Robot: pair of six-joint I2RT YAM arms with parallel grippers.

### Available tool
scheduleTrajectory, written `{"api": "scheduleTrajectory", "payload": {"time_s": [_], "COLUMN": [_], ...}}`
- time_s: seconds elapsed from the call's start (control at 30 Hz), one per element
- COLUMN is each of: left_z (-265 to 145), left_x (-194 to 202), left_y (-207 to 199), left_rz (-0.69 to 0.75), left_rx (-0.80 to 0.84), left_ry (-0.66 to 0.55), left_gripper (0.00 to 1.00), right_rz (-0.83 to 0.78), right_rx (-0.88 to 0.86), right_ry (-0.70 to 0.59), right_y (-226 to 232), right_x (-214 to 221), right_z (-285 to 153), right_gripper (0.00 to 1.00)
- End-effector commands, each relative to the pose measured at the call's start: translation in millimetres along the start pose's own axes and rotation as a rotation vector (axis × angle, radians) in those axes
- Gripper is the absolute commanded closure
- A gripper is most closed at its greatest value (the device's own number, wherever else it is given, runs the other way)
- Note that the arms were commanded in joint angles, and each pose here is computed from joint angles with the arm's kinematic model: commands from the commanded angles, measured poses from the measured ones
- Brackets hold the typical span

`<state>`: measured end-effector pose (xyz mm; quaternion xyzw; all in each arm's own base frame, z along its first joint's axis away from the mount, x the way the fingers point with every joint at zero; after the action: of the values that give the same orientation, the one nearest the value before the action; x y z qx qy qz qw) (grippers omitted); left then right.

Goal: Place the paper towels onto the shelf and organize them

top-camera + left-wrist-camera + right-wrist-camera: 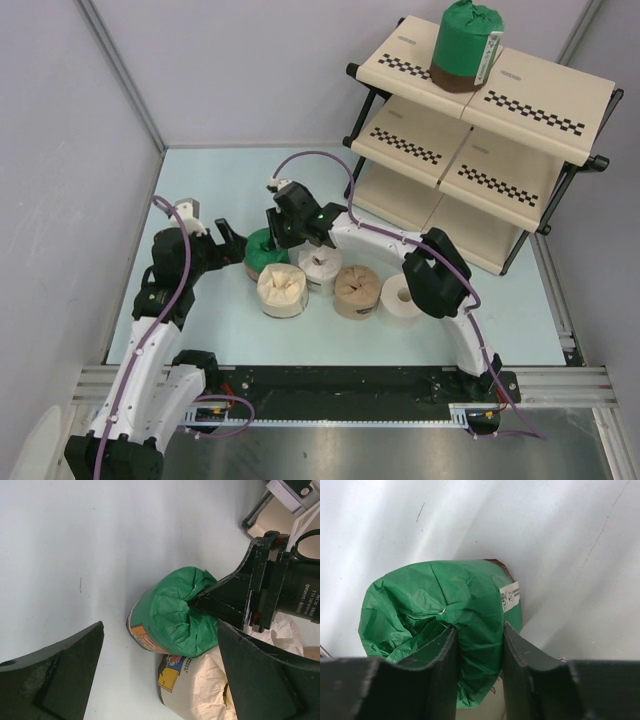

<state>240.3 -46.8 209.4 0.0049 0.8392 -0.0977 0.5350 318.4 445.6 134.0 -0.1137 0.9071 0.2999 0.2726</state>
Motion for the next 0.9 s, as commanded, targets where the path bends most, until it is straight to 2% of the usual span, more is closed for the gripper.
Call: {"api": "scheduleTrajectory", "payload": {"time_s": [0.0, 0.17, 0.4, 0.6, 0.63, 0.73, 0.77, 0.83, 0.87], "left_z": [-0.4, 1.7, 3.7, 3.0, 3.3, 5.0, 5.4, 6.8, 7.0], "left_x": [-6.0, -5.3, -4.9, -5.5, -5.0, -4.0, -2.9, -2.6, -3.0], "left_y": [2.0, 2.1, 2.4, 1.8, 2.1, 1.8, 2.0, 1.8, 1.8], "left_rz": [-0.018, -0.018, -0.019, -0.018, -0.018, -0.019, -0.02, -0.019, -0.019], "left_rx": [-0.013, -0.011, -0.012, -0.008, -0.01, -0.006, -0.007, -0.005, -0.005], "left_ry": [-0.029, -0.022, -0.014, -0.021, -0.018, -0.012, -0.006, 0.002, 0.002], "left_gripper": [0.0, 0.0, 0.0, 0.0, 0.0, 0.0, 0.0, 0.0, 0.0], "right_rz": [-0.023, -0.004, -0.003, 0.006, 0.004, -0.053, -0.073, -0.074, -0.069], "right_rx": [0.019, 0.012, 0.023, 0.005, -0.017, 0.003, 0.008, 0.027, -0.006], "right_ry": [-0.002, -0.055, -0.226, -0.421, -0.468, -0.544, -0.618, -0.664, -0.738], "right_y": [-6.9, -4.1, 7.2, 18.0, 23.9, 24.1, 28.4, 22.9, 27.9], "right_x": [-4.7, -26.4, -87.7, -144.5, -153.4, -165.7, -175.9, -181.3, -185.9], "right_z": [-15.0, -33.3, -94.9, -188.2, -216.7, -261.8, -295.7, -330.6, -372.5], "right_gripper": [0.71, 0.73, 0.73, 0.73, 0.73, 0.72, 0.72, 0.72, 0.72]}}
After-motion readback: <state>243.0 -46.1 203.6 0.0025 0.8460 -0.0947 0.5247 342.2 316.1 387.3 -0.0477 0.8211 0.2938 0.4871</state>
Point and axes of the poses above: each gripper's point midway between its finger pads, its own z axis out along the fingers, its own y axis along the line the jaws close on, x = y × z, the point moved 4 cm from there along -z, back along the fingers, and after that the axes turned 12 degrees about z, right-handed, at the moved point
